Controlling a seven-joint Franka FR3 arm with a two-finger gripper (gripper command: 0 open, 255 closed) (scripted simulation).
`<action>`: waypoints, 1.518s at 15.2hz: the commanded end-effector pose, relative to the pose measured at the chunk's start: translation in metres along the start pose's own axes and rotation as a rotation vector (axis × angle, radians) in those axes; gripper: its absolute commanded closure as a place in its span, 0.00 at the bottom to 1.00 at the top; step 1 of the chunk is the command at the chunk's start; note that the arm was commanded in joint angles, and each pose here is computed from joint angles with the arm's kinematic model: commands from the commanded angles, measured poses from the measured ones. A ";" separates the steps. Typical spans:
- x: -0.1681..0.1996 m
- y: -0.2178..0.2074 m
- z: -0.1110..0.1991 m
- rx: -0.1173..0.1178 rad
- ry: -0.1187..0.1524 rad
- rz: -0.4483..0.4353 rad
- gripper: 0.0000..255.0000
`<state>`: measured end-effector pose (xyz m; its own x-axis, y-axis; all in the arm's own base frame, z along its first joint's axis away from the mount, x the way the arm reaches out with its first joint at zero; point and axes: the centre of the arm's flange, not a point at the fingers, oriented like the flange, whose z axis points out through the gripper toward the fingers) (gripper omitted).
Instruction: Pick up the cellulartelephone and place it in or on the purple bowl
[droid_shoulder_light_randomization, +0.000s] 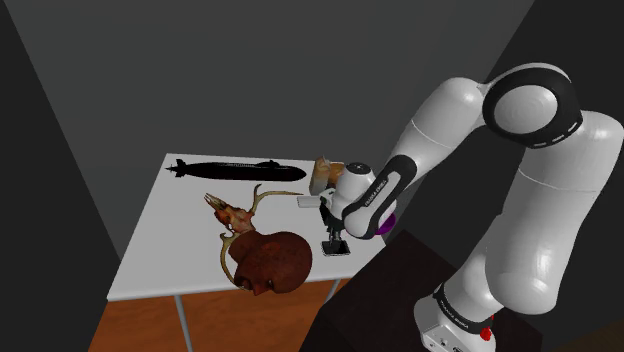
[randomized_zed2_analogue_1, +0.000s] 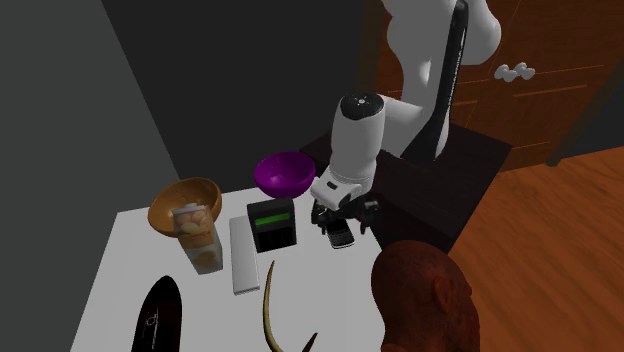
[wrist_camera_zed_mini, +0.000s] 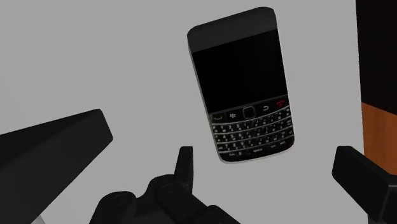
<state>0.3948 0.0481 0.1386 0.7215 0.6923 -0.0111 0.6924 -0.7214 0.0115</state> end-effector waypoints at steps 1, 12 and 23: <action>0.001 -0.001 0.013 -0.001 0.001 -0.005 0.00; 0.001 -0.001 0.037 -0.001 0.001 -0.005 0.00; 0.001 -0.001 0.037 -0.001 0.001 -0.005 1.00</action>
<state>0.3947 0.0488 0.1016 0.7181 0.6959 -0.0104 0.6960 -0.7180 0.0121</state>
